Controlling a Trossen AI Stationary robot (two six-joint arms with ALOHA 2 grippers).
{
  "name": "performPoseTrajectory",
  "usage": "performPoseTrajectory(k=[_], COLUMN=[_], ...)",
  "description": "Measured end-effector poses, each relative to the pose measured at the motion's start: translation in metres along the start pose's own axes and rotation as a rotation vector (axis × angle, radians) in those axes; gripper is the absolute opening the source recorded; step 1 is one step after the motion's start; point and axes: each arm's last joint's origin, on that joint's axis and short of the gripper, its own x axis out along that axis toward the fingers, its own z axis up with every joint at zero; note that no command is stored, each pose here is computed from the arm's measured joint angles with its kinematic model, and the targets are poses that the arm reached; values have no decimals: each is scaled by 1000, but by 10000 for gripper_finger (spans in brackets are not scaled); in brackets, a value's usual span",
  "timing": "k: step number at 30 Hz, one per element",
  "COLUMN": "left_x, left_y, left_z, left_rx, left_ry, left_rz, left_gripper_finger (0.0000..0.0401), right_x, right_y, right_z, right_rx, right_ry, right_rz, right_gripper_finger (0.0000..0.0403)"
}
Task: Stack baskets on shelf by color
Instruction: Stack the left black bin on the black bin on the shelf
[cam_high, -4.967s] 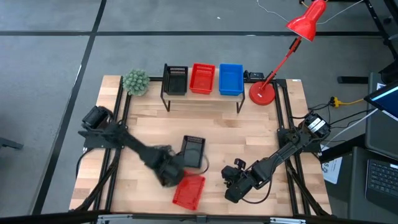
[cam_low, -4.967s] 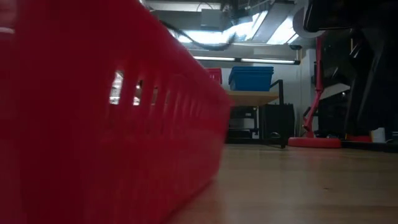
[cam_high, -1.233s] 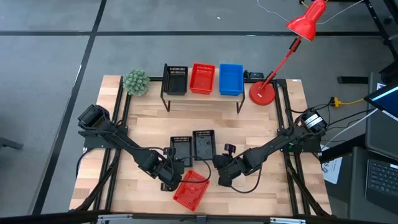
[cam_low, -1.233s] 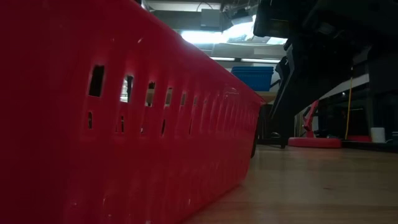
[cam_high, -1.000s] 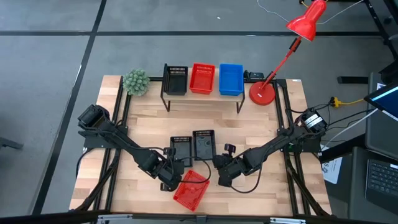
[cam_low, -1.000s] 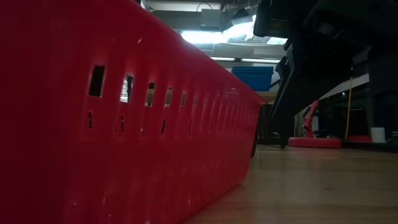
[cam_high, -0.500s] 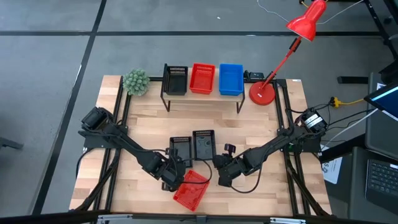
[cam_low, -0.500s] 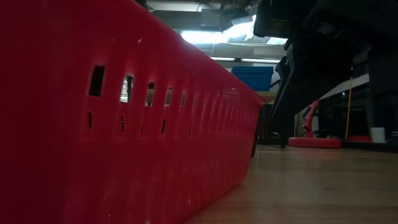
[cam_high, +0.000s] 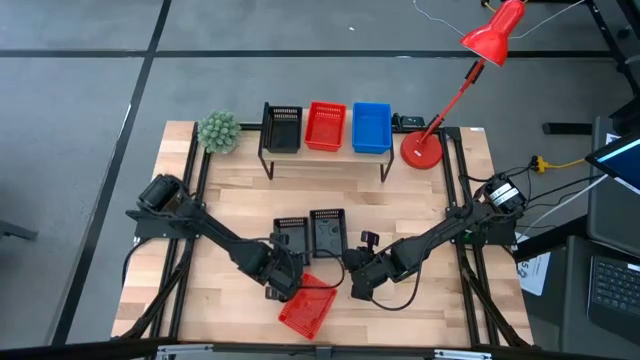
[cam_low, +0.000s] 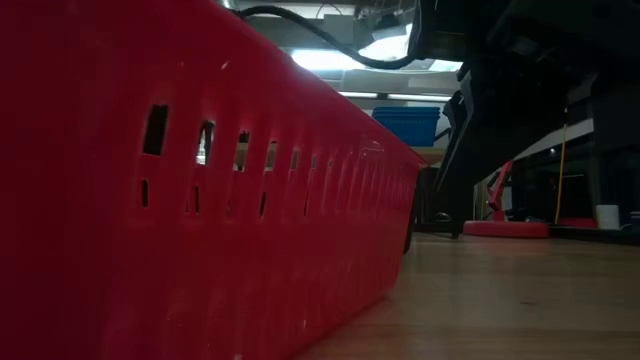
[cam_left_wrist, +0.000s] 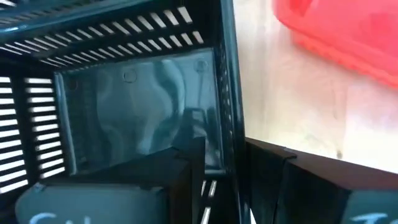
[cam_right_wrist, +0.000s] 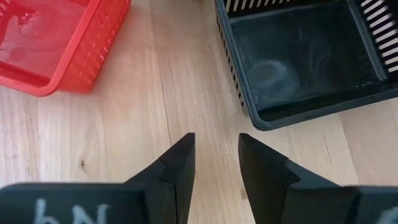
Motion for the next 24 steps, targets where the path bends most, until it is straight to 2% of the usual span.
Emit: performPoseTrajectory(k=[3,7,9,13,16,21,24], left_x=[1,-3,-13,-59,-108,-177,-199], left_y=[4,8,11,20,37,89,127], left_z=[2,2,2,6,11,12,8], left_rx=[-10,11,4,23,34,16,6], left_ry=[-6,-7,0,17,-11,-88,-102], left_rz=[24,42,43,101,232,439,471], left_gripper_finger=[76,17,7,2,2,1,1], right_x=[0,0,0,0,0,0,0], right_y=[0,0,0,0,0,0,0], right_z=[0,0,0,0,0,0,0], right_rx=[0,0,0,-1,-1,-1,2], right_ry=[0,0,0,2,3,2,-4], right_rz=[0,0,0,-2,-2,-1,3], right_gripper_finger=[122,122,122,122,122,122,122])
